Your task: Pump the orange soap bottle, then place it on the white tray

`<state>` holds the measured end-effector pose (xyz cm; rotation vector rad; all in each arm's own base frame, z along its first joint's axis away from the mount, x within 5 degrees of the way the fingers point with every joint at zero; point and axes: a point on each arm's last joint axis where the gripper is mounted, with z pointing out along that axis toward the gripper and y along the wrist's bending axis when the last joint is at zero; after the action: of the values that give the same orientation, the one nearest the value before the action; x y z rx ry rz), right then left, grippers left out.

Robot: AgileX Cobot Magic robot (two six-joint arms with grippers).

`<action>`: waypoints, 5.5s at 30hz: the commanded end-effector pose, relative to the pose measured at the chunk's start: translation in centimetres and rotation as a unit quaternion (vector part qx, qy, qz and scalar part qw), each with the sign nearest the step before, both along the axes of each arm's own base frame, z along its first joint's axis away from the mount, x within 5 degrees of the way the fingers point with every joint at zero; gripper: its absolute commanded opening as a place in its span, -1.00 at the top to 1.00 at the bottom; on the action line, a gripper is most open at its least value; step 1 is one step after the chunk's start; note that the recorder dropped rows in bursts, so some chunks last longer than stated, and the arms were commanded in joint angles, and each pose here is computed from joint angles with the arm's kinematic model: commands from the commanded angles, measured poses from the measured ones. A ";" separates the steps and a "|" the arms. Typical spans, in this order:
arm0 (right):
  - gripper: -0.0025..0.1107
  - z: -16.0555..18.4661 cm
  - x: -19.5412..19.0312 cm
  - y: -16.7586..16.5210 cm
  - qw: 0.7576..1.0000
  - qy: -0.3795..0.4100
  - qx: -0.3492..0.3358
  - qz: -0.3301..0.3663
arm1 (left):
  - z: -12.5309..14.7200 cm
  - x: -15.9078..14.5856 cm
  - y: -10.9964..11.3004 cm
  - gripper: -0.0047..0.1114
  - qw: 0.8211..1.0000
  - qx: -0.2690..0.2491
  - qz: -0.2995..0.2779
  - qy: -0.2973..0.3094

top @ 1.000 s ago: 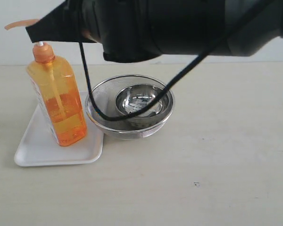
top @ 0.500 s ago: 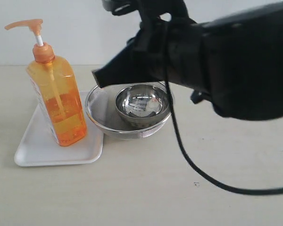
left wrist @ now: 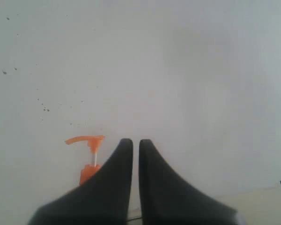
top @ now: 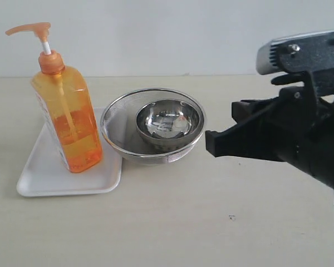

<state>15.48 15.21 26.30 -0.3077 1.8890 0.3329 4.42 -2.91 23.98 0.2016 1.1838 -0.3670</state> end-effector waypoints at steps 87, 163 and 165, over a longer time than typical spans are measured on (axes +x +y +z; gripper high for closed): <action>0.89 -8.1 -10.1 -14.7 0.989 -0.034 -0.001 -0.142 | -0.1 0.0 0.0 0.84 1.000 -0.005 -0.002 0.001; 0.89 -8.0 -10.0 -15.0 0.984 -0.038 0.003 -0.176 | 7.1 2.2 -0.2 0.84 0.989 -0.116 -0.051 0.076; 0.89 -8.0 -10.0 -15.0 0.984 -0.038 0.003 -0.176 | 8.1 3.5 -0.6 0.84 0.985 -0.112 -0.065 0.111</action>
<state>5.45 0.25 18.15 0.0282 1.8404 0.0989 6.47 -3.14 30.72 0.0310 1.2620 -0.6255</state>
